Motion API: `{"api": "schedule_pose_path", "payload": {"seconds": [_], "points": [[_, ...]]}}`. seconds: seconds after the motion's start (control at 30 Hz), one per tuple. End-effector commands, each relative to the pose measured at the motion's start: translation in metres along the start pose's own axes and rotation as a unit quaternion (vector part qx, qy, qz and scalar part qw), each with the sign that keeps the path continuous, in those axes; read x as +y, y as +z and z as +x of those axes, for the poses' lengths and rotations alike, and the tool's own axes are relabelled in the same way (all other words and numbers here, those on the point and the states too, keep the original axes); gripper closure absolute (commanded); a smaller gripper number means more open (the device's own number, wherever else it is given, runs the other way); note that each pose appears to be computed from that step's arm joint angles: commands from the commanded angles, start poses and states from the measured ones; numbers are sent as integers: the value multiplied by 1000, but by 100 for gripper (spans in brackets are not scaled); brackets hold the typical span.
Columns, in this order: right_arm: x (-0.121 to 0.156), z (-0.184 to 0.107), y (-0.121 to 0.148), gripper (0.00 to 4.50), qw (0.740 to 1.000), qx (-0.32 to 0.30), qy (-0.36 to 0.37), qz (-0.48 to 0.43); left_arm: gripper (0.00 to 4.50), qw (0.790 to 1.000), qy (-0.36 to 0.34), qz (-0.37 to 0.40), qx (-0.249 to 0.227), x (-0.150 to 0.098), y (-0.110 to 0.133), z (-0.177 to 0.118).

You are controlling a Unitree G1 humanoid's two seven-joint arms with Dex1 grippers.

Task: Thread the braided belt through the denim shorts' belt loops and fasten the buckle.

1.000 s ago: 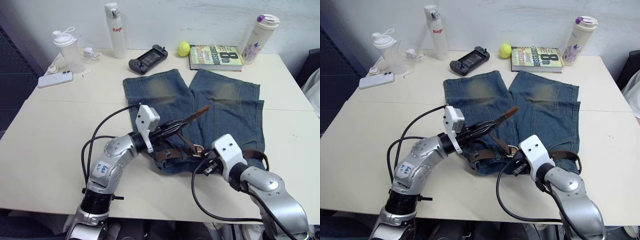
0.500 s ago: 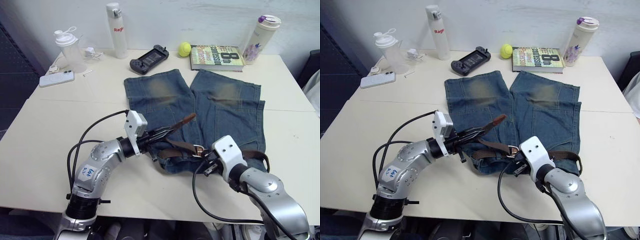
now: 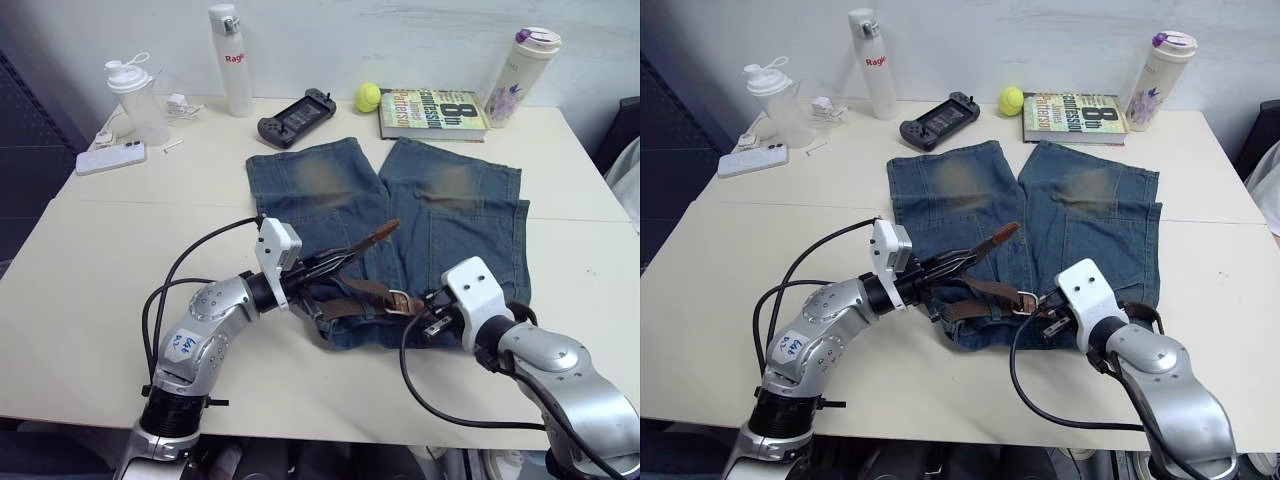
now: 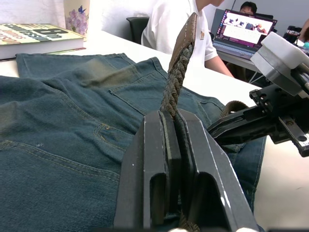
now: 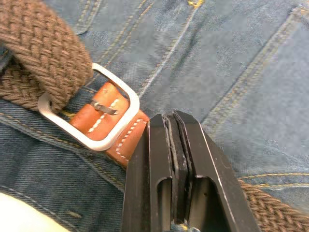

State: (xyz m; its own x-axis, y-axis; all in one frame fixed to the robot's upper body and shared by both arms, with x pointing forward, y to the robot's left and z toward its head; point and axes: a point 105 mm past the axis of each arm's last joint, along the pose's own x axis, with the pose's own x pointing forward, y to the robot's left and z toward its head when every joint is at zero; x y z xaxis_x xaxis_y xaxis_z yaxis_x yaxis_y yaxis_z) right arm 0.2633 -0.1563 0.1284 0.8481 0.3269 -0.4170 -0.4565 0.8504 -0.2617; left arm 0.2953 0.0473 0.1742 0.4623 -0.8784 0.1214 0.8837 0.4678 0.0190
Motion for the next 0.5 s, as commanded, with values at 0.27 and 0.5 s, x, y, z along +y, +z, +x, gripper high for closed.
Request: {"api": "schedule_pose_path", "payload": {"seconds": [0.27,0.5], "points": [[30,4,14,446,999,-25,38,-7,450,999,-3,27,-18,-2,12,4],[37,6,24,446,998,-41,44,-14,450,999,-2,28,-18,-2,11,5]]}}
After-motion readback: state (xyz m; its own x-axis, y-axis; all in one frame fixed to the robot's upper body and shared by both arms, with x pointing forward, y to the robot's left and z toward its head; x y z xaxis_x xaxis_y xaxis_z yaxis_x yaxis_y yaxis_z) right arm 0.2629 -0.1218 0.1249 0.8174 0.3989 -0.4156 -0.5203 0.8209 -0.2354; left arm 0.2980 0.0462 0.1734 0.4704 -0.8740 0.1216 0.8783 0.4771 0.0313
